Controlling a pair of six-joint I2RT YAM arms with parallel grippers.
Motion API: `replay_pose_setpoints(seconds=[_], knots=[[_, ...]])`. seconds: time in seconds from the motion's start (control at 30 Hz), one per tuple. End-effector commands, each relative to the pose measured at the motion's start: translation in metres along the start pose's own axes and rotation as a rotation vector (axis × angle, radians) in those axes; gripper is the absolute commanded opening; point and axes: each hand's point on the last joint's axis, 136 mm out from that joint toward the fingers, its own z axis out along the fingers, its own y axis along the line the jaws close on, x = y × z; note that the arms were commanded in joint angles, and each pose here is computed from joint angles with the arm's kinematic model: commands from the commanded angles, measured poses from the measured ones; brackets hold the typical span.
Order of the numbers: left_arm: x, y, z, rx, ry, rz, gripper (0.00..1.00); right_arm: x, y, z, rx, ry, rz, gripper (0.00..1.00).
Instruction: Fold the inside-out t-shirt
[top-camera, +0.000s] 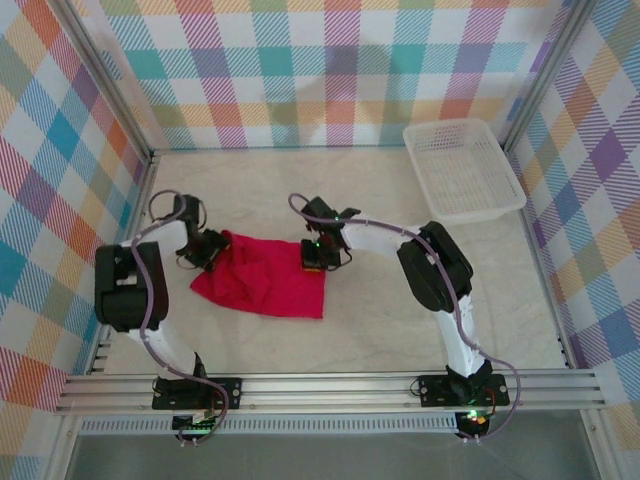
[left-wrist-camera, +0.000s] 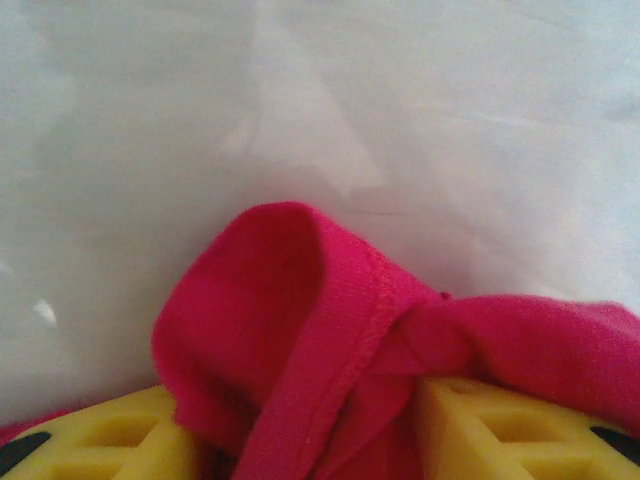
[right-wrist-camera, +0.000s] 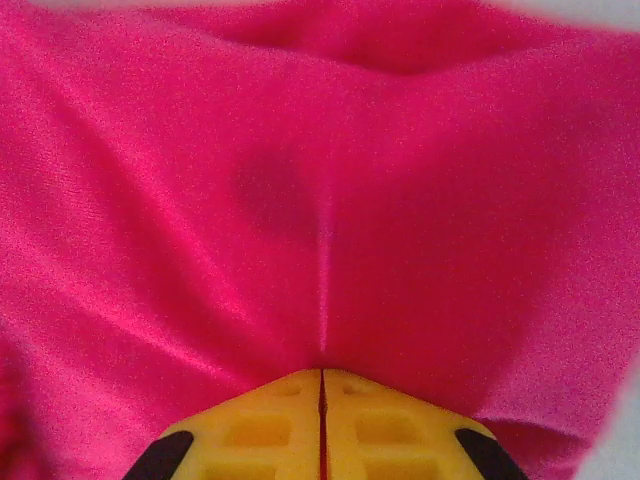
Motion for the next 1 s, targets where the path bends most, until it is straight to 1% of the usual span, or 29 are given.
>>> replay_pose_setpoints(seconds=[0.0,0.07,0.1,0.17,0.2,0.23,0.27,0.3,0.37,0.43,0.5,0.57,0.67,0.77,0.87,0.97], knots=[[0.026,-0.027,0.038,-0.029,0.075,0.068,0.51,0.038,-0.002,-0.005,-0.035,0.023,0.050,0.10],[0.036,-0.062,0.050,0.013,0.111,0.150,0.51,0.060,0.001,-0.017,-0.033,0.001,0.048,0.10],[0.042,-0.086,0.053,0.063,0.140,0.203,0.51,0.069,0.006,-0.027,-0.037,-0.026,0.035,0.13],[0.046,-0.120,0.048,0.121,0.184,0.289,0.50,0.077,0.011,-0.048,-0.058,-0.082,0.025,0.21],[0.043,-0.130,0.039,0.133,0.180,0.325,0.50,0.075,0.011,-0.060,-0.066,-0.119,0.025,0.29],[0.038,-0.136,0.028,0.127,0.151,0.356,0.50,0.072,0.007,-0.071,-0.053,-0.156,0.024,0.34],[0.030,-0.139,0.013,0.116,0.104,0.389,0.51,0.067,0.002,-0.081,-0.035,-0.201,0.013,0.35],[0.024,-0.141,-0.002,0.105,0.058,0.412,0.52,0.060,-0.004,-0.089,-0.021,-0.238,0.003,0.35],[0.021,-0.139,-0.028,0.097,0.002,0.431,0.53,0.049,-0.016,-0.093,-0.020,-0.255,0.024,0.29],[0.025,-0.131,-0.048,0.095,-0.035,0.442,0.53,0.043,-0.022,-0.086,-0.050,-0.236,0.050,0.23],[0.040,-0.122,-0.063,0.115,-0.046,0.450,0.53,0.043,-0.020,-0.074,-0.090,-0.203,0.065,0.21],[0.061,-0.114,-0.072,0.153,-0.023,0.448,0.52,0.046,-0.017,-0.061,-0.119,-0.165,0.085,0.18],[0.104,-0.100,-0.074,0.217,0.054,0.454,0.53,0.052,-0.020,-0.042,-0.143,-0.124,0.133,0.17],[0.152,-0.089,-0.069,0.258,0.141,0.475,0.53,0.058,-0.040,-0.027,-0.079,-0.108,0.192,0.14],[0.193,-0.080,-0.063,0.269,0.195,0.513,0.53,0.062,-0.054,-0.020,-0.020,-0.107,0.217,0.14],[0.220,-0.074,-0.052,0.283,0.233,0.521,0.54,0.061,-0.059,-0.020,0.001,-0.114,0.226,0.14]])
